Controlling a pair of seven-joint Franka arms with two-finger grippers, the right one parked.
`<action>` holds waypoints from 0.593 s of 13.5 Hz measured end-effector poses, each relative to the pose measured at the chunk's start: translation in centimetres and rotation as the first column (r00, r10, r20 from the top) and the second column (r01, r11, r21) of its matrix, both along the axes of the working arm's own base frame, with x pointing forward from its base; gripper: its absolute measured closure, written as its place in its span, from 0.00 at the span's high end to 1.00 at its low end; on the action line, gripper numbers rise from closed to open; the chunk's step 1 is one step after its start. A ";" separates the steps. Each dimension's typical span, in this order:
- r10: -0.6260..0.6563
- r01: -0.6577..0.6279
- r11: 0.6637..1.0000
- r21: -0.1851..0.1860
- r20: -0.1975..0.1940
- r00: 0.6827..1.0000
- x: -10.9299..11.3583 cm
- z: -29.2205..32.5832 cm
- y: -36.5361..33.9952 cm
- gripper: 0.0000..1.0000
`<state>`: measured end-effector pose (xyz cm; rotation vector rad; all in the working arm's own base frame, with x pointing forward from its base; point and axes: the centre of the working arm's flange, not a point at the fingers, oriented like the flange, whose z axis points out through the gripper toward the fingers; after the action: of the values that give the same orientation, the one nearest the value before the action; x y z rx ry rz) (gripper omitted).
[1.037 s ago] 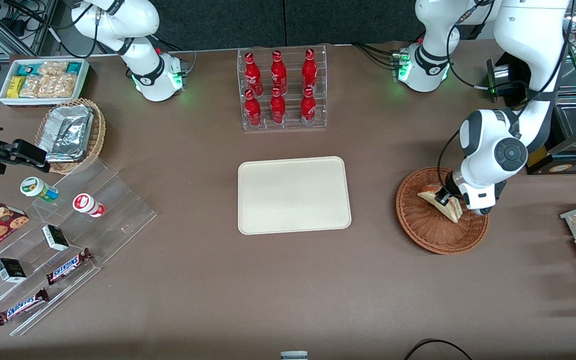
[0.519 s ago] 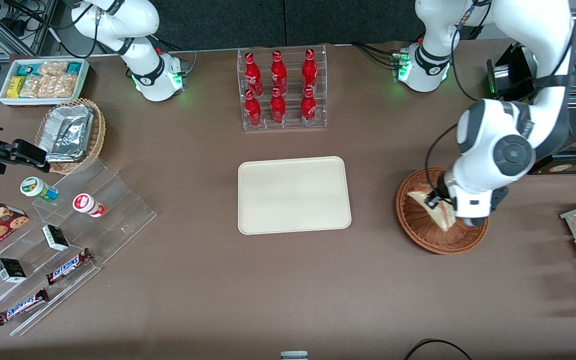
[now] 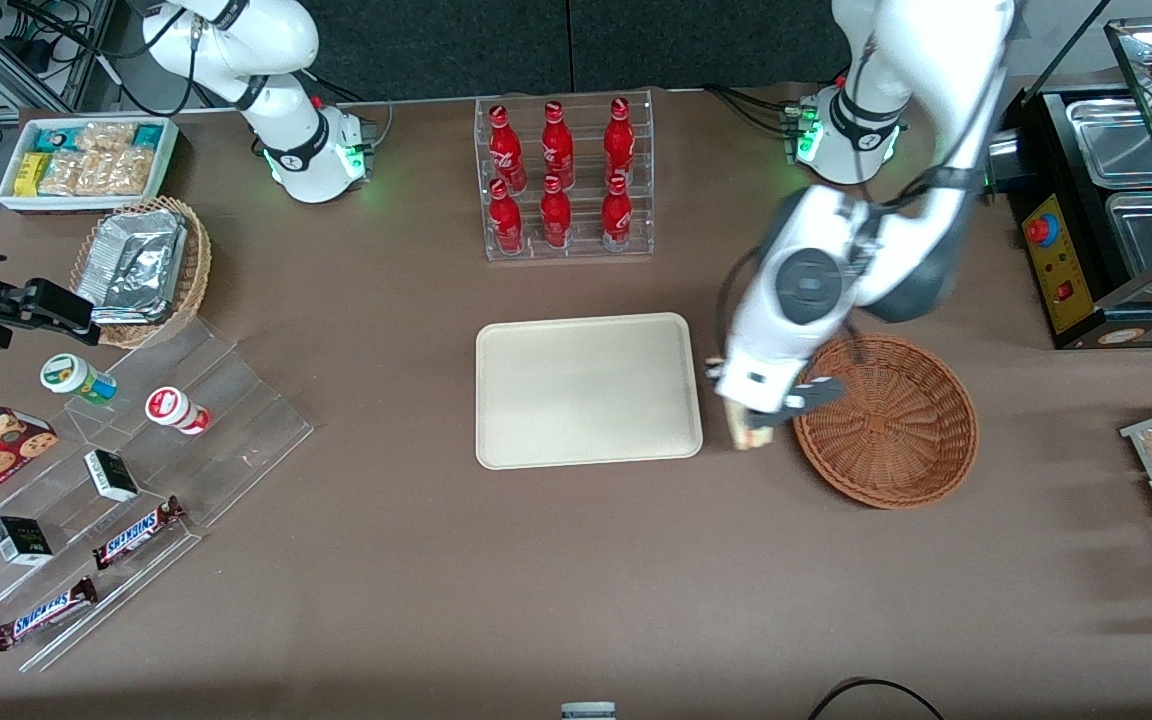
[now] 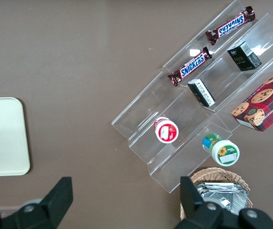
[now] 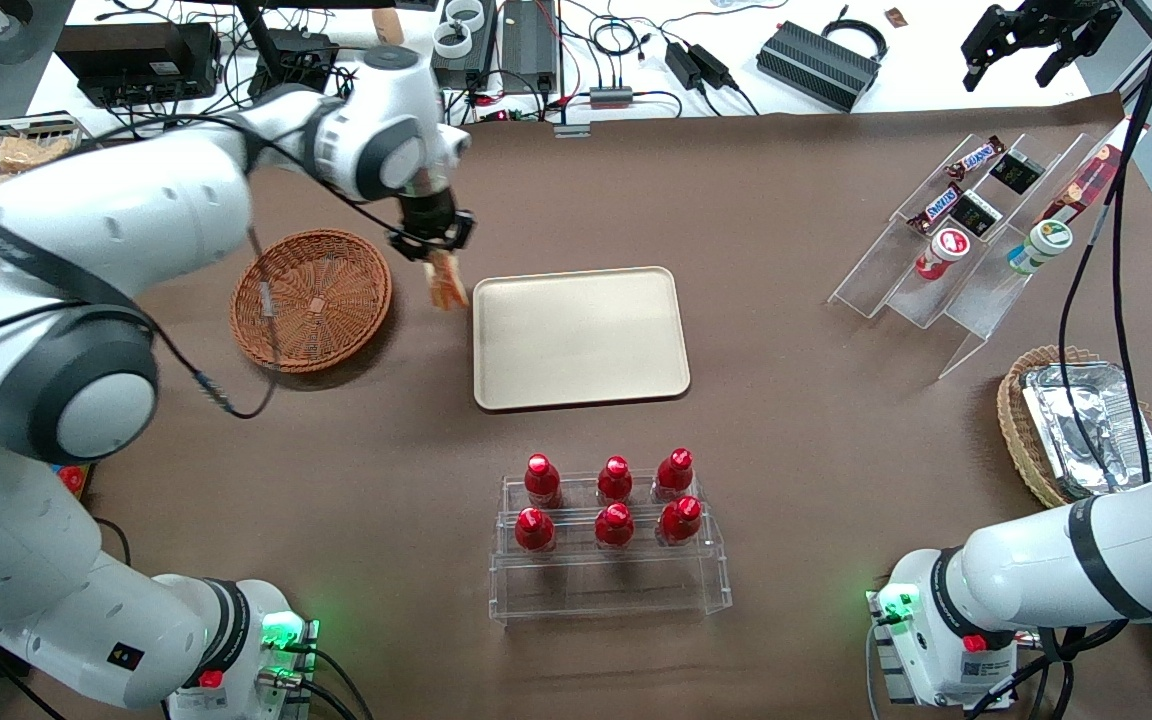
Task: Place sandwich from basket to tray
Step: 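Lift the sandwich and carry it over the cream tray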
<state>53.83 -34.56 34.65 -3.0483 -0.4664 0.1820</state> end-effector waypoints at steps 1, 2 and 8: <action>-0.022 0.022 1.000 -0.002 0.003 1.000 -0.6 -0.7 -2.9 0.16; -0.043 0.043 0.999 -0.003 0.004 0.999 -1.0 -1.5 -5.5 0.16; -0.162 0.162 0.987 -0.003 -0.010 0.987 -4.0 -6.6 -14.6 0.16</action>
<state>49.78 -49.18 28.06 -3.0665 -0.2154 0.1907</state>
